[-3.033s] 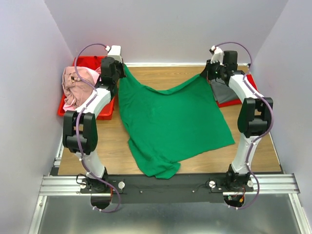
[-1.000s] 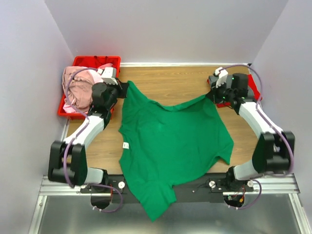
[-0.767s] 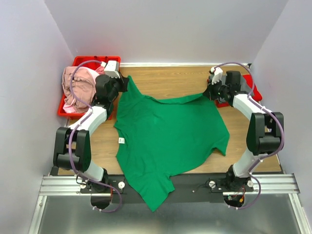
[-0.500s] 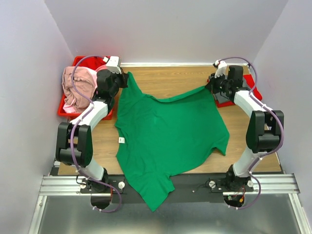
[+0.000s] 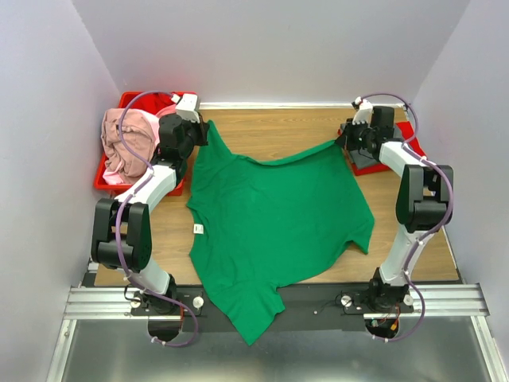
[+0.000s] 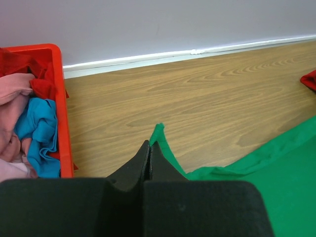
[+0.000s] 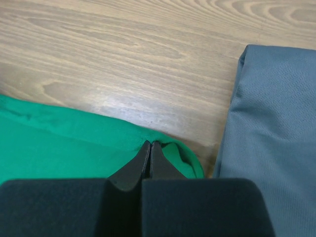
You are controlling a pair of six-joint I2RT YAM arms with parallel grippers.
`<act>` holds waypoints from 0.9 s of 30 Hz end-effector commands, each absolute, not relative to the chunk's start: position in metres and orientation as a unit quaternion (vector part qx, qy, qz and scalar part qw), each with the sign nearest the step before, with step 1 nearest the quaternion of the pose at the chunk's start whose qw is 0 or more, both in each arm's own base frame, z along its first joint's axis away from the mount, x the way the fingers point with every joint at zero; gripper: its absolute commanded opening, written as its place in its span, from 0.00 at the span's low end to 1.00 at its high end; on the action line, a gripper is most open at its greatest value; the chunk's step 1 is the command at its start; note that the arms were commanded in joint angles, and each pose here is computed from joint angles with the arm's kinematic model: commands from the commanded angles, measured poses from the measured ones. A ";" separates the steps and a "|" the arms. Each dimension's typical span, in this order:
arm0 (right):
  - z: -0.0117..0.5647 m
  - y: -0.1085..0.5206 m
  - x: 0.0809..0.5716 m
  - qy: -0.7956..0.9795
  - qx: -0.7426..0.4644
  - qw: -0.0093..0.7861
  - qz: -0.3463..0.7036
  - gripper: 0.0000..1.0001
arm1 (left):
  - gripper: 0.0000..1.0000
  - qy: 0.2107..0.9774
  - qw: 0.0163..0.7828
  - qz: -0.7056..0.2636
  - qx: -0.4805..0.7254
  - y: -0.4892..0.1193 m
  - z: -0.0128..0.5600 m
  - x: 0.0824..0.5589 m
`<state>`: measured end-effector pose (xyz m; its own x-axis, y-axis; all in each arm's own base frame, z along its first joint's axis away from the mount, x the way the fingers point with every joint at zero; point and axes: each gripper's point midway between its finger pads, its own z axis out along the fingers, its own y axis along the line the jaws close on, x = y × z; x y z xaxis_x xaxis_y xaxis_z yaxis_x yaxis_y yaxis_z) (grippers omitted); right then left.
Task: Fold and stack the t-shirts
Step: Flatten the tshirt out
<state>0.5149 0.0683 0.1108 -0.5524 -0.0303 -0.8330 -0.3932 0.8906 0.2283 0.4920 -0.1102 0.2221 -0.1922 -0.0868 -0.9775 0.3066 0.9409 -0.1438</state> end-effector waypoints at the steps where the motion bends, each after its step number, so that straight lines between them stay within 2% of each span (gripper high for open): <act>1: 0.108 0.060 0.531 0.858 -0.102 0.460 0.206 0.00 | 0.00 0.758 0.632 -0.137 0.086 -0.104 0.219 0.489; 16: 0.104 0.045 0.532 0.857 -0.090 0.457 0.221 0.00 | 0.00 0.735 0.650 -0.143 0.125 -0.109 0.249 0.463; 27: 0.123 0.042 0.527 0.846 -0.097 0.470 0.234 0.00 | 0.00 0.742 0.628 -0.167 0.161 -0.119 0.239 0.437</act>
<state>0.5258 0.0447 0.0993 -0.5810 0.0421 -0.8128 -0.3617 0.8813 0.3042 0.4493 -0.1158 0.2493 -0.1317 0.0003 -0.9913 0.4097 0.9106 -0.0541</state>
